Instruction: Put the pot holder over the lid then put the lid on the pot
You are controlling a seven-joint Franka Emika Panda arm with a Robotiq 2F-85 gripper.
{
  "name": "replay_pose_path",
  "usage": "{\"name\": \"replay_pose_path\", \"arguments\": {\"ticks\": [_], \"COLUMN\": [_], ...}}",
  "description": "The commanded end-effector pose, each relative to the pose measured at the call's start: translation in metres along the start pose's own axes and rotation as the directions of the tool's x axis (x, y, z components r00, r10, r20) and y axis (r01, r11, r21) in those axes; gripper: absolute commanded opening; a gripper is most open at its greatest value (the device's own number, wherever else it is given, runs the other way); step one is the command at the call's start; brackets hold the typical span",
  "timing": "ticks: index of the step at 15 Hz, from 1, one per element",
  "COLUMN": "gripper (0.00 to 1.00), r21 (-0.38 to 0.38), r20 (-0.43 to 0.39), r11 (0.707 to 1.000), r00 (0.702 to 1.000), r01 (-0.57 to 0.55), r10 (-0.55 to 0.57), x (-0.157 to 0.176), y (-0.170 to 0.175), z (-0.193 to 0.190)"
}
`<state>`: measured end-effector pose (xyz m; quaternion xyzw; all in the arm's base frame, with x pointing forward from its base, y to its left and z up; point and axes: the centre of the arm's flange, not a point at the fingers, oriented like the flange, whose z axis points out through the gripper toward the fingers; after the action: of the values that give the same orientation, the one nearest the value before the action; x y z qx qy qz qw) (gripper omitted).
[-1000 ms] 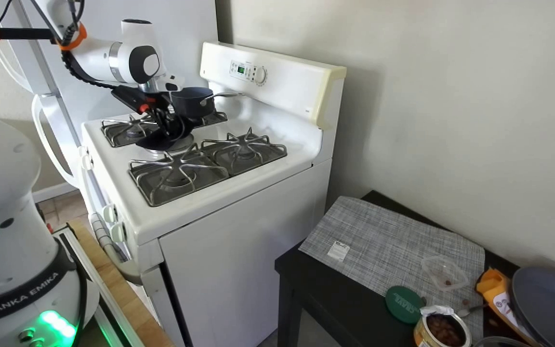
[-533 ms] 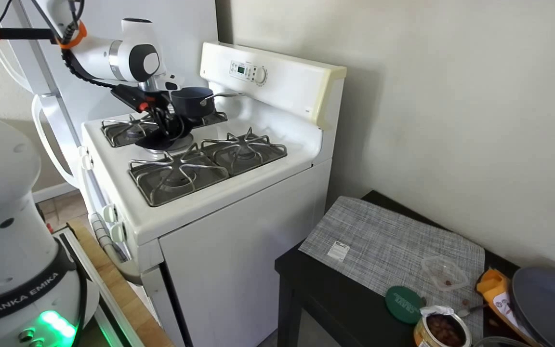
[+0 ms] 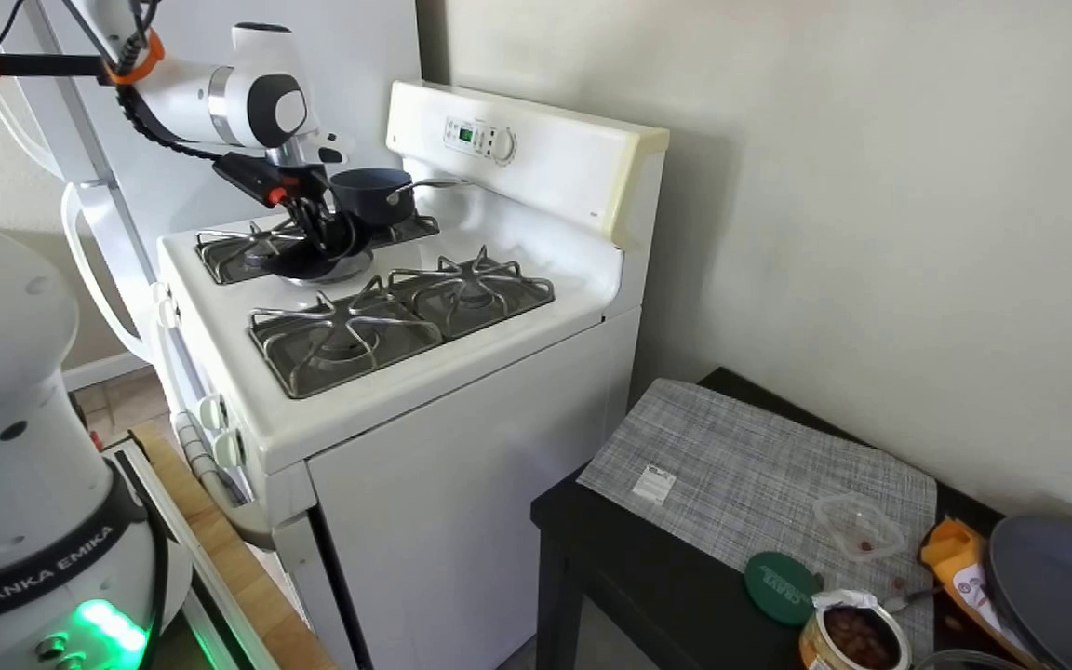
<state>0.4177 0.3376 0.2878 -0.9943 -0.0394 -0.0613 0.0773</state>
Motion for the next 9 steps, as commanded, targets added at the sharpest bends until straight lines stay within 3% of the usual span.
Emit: {"name": "replay_pose_path", "arguments": {"ticks": [1, 9], "gripper": [0.04, 0.04], "r21": [0.008, 0.040], "r20": [-0.013, -0.090], "r11": [1.000, 0.998], "r00": [1.000, 0.995], "r01": [0.016, 0.048], "r10": [-0.016, -0.044], "x": [0.000, 0.014], "y": [-0.001, -0.018], "z": [-0.029, -0.066]}}
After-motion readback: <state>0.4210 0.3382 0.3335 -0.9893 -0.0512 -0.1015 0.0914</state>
